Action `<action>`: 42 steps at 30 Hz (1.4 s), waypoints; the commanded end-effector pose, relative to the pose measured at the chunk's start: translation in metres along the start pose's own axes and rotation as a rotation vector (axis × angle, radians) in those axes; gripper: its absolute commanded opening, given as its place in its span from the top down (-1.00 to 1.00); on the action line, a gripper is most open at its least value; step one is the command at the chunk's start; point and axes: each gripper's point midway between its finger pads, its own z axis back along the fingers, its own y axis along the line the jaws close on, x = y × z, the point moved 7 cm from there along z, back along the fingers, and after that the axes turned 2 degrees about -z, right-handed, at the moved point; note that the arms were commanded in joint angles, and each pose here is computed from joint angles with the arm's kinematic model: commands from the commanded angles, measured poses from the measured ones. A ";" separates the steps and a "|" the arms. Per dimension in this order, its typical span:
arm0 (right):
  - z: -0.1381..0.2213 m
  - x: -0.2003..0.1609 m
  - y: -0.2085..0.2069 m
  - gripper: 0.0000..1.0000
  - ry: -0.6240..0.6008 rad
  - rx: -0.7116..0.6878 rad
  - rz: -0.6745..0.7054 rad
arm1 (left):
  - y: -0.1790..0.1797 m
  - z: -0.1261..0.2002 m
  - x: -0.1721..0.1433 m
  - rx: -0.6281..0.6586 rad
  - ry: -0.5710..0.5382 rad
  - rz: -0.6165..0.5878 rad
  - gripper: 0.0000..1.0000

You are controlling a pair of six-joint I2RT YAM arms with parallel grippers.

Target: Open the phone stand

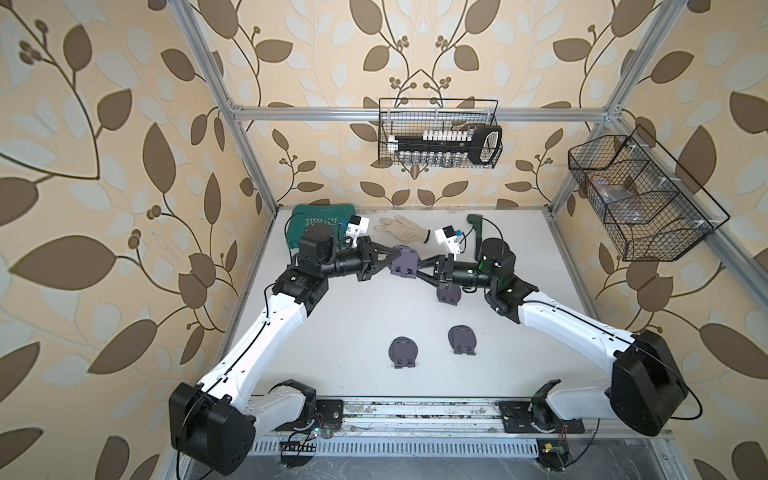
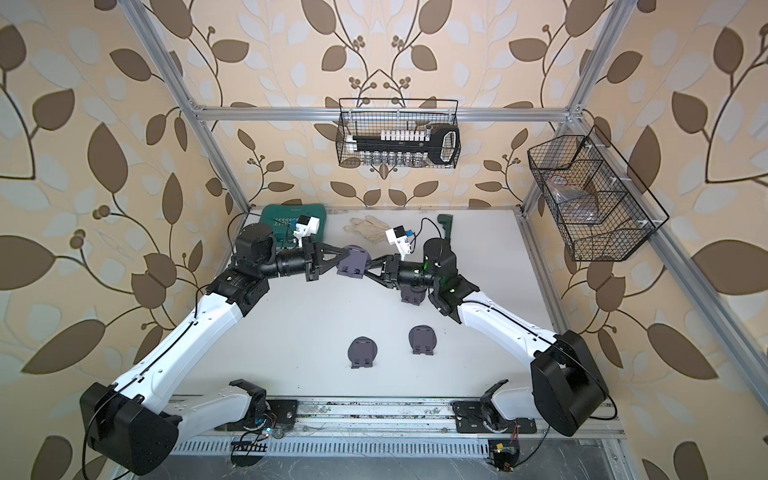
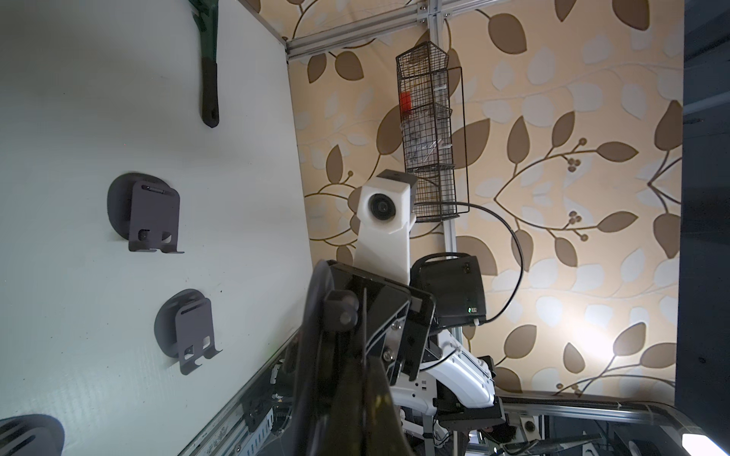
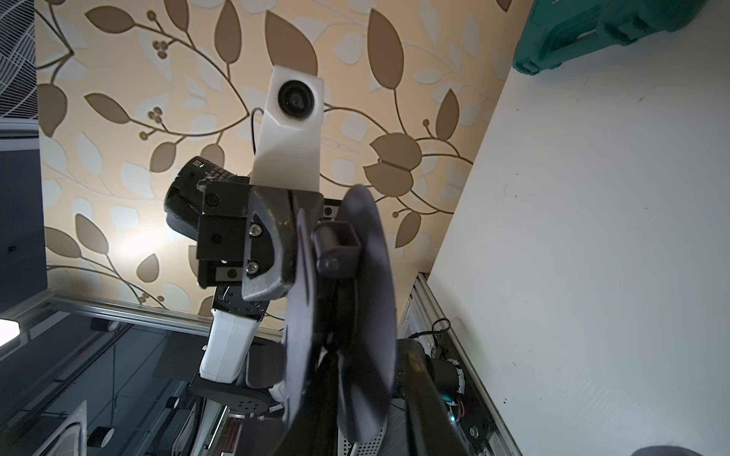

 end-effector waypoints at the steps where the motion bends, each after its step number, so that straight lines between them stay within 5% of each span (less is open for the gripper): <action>1: -0.008 0.011 0.023 0.54 -0.016 0.069 0.044 | -0.026 0.001 -0.002 -0.070 0.014 -0.090 1.00; 5: -0.012 0.009 0.029 1.00 -0.007 0.094 0.033 | -0.028 0.001 -0.003 -0.069 0.013 -0.082 1.00; 20: -0.012 0.008 0.024 1.00 0.068 -0.057 -0.129 | -0.050 0.007 -0.005 -0.065 0.039 -0.110 1.00; 42: -0.017 0.012 0.015 1.00 0.134 -0.209 -0.177 | -0.078 0.017 -0.015 -0.143 0.115 -0.206 1.00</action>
